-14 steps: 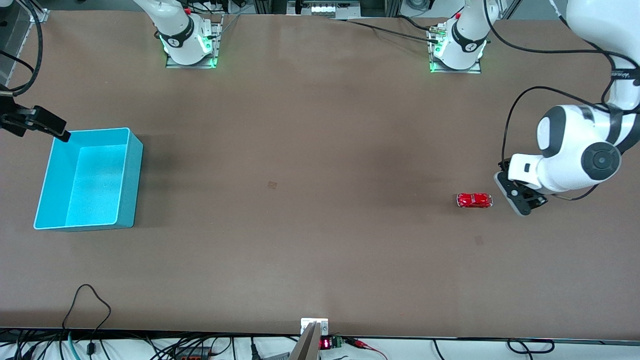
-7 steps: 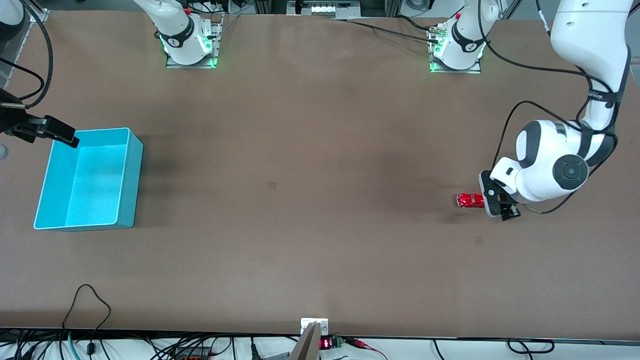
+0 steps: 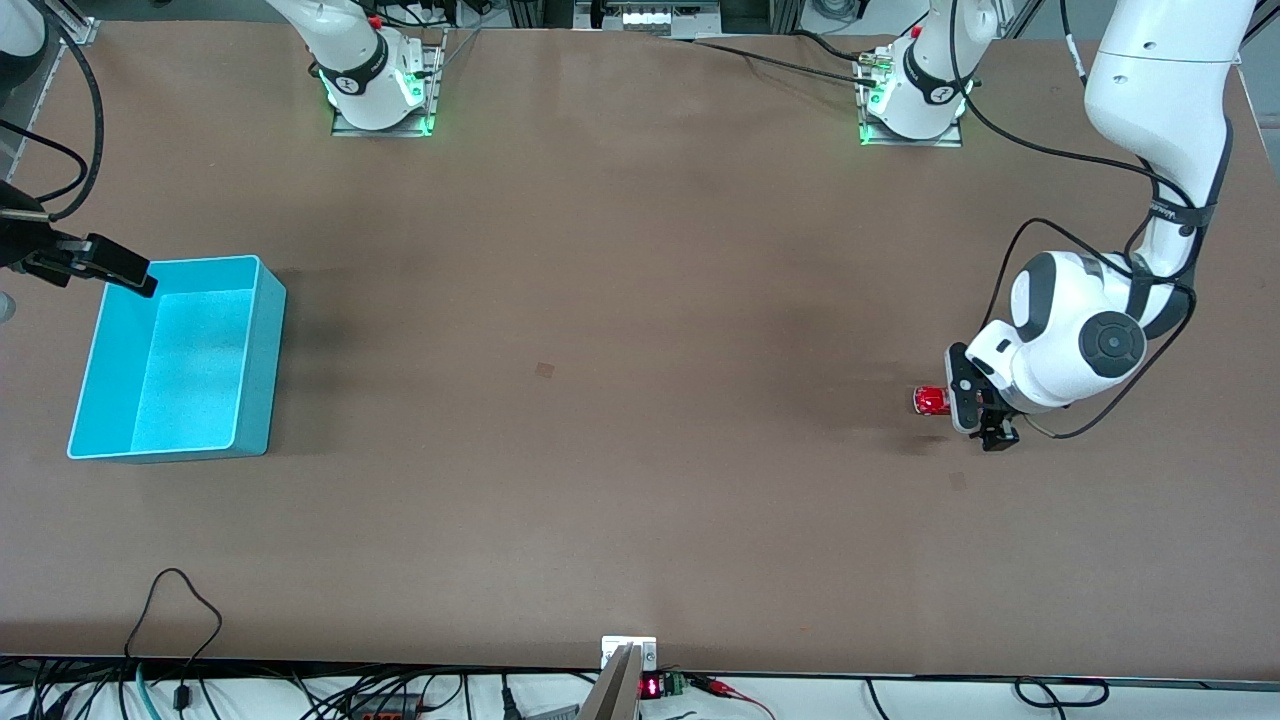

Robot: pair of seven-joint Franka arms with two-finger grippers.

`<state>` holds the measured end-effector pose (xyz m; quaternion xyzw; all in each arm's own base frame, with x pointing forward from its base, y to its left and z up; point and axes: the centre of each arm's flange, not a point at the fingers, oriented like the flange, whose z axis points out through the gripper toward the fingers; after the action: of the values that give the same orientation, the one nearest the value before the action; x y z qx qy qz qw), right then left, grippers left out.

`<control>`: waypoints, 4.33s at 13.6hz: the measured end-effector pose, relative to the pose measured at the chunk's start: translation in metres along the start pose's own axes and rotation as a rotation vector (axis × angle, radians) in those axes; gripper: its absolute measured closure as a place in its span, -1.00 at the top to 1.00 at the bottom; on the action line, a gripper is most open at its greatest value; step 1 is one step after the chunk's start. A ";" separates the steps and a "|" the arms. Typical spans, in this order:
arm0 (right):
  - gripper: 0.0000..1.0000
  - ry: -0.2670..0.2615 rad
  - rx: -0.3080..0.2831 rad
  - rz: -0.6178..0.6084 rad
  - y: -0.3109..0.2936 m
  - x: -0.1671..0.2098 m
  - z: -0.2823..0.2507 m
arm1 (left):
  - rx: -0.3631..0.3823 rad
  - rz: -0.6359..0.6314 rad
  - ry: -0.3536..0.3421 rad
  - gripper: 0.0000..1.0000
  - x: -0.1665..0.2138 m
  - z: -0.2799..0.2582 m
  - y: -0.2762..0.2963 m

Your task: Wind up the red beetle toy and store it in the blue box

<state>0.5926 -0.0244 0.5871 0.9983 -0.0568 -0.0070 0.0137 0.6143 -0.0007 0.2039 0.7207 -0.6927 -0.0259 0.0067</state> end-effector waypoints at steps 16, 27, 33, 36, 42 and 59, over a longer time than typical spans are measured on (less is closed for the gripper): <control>1.00 -0.001 0.000 -0.010 -0.006 0.000 0.001 | 0.006 0.007 0.003 0.16 -0.001 0.013 0.013; 1.00 -0.003 0.001 -0.010 -0.006 0.001 0.002 | 0.009 0.009 0.004 -0.13 -0.001 0.012 0.013; 1.00 -0.003 0.001 -0.010 -0.006 0.001 0.002 | 0.008 0.040 0.003 -0.13 -0.001 0.013 0.013; 1.00 -0.004 0.001 -0.010 -0.006 0.001 0.002 | 0.007 0.043 0.003 -0.13 -0.005 0.013 0.013; 1.00 -0.004 0.000 -0.010 -0.006 0.001 0.003 | 0.005 0.027 0.005 -0.13 -0.033 0.014 0.013; 1.00 -0.010 0.000 -0.010 -0.006 0.003 0.006 | -0.010 0.077 0.032 1.00 -0.136 -0.036 -0.002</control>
<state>0.5956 -0.0193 0.5806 0.9985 -0.0518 -0.0120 0.0131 0.6125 0.1347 0.2431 0.6937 -0.7198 -0.0173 0.0224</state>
